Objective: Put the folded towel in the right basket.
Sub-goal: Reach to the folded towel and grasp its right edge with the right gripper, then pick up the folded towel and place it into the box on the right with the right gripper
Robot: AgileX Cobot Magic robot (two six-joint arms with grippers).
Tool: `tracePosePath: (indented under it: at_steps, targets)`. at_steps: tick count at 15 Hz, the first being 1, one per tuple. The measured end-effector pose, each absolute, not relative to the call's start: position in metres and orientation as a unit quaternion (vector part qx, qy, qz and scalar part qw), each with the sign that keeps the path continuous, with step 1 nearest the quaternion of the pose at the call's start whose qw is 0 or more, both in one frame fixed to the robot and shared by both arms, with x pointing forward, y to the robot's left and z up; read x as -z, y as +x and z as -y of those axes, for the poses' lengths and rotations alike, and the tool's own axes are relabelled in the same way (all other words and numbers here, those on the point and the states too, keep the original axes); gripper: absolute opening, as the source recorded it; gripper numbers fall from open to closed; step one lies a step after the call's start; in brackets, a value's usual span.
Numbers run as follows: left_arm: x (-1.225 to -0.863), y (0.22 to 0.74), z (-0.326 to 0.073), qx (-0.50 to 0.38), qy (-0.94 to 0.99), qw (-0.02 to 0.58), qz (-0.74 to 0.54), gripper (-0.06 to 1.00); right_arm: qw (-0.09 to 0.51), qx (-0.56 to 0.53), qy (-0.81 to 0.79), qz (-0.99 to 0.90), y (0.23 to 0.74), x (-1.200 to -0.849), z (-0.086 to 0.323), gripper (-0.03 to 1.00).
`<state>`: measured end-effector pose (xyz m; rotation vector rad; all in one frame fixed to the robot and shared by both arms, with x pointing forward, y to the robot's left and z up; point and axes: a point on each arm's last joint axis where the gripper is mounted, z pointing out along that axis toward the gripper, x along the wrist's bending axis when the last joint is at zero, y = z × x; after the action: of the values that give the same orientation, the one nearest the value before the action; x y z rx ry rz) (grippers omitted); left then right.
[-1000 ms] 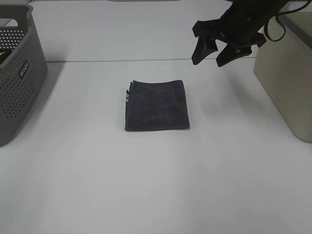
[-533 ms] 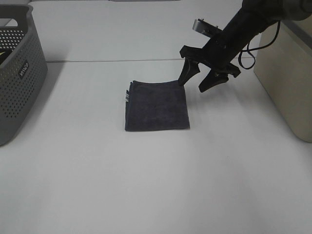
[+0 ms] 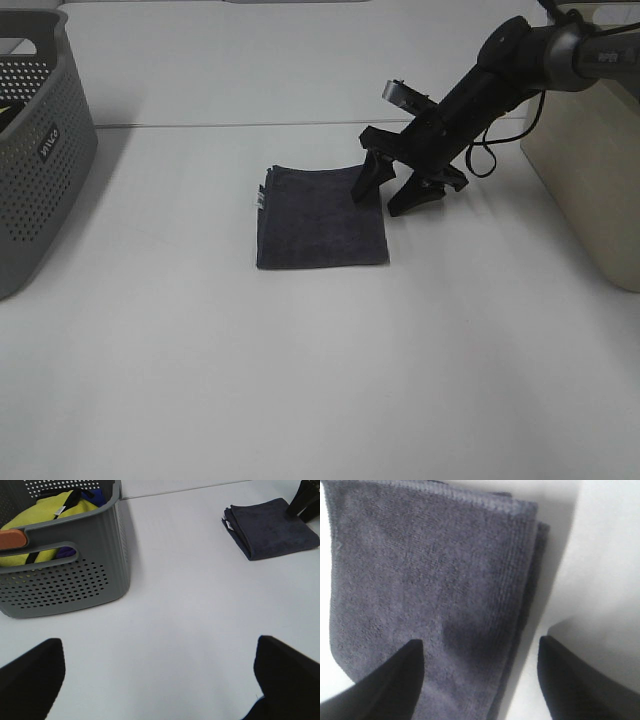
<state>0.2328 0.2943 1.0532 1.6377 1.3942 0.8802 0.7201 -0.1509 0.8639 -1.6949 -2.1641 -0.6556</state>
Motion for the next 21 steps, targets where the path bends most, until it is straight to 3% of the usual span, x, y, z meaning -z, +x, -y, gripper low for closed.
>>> tracePosePath:
  at_steps: [1, 3, 4, 5, 9, 13, 21]
  targets:
    - [-1.053, 0.233, -0.294, -0.348, 0.647, 0.398, -0.550, 0.98, 0.170, 0.241, -0.588, 0.753, 0.720, -0.860, 0.148, 0.61]
    - [-1.053, 0.233, -0.294, -0.348, 0.647, 0.398, -0.550, 0.98, 0.177, 0.245, -0.583, 0.754, 0.719, -0.856, 0.144, 0.43]
    - [-1.053, 0.233, -0.294, -0.348, 0.647, 0.398, -0.550, 0.98, 0.178, 0.243, -0.580, 0.757, 0.718, -0.853, 0.140, 0.30]
    - [-1.053, 0.233, -0.294, -0.348, 0.647, 0.398, -0.550, 0.98, 0.180, 0.242, -0.574, 0.761, 0.716, -0.851, 0.135, 0.07]
    - [-1.053, 0.233, -0.294, -0.348, 0.647, 0.398, -0.550, 0.98, 0.177, 0.253, -0.562, 0.768, 0.721, -0.866, 0.133, 0.05]
    - [-1.053, 0.233, -0.294, -0.348, 0.647, 0.398, -0.550, 0.98, 0.139, 0.290, -0.540, 0.778, 0.722, -0.924, 0.133, 0.05]
    - [-1.053, 0.233, -0.294, -0.348, 0.647, 0.398, -0.550, 0.98, -0.093, 0.279, -0.517, 0.804, 0.685, -1.093, 0.171, 0.05]
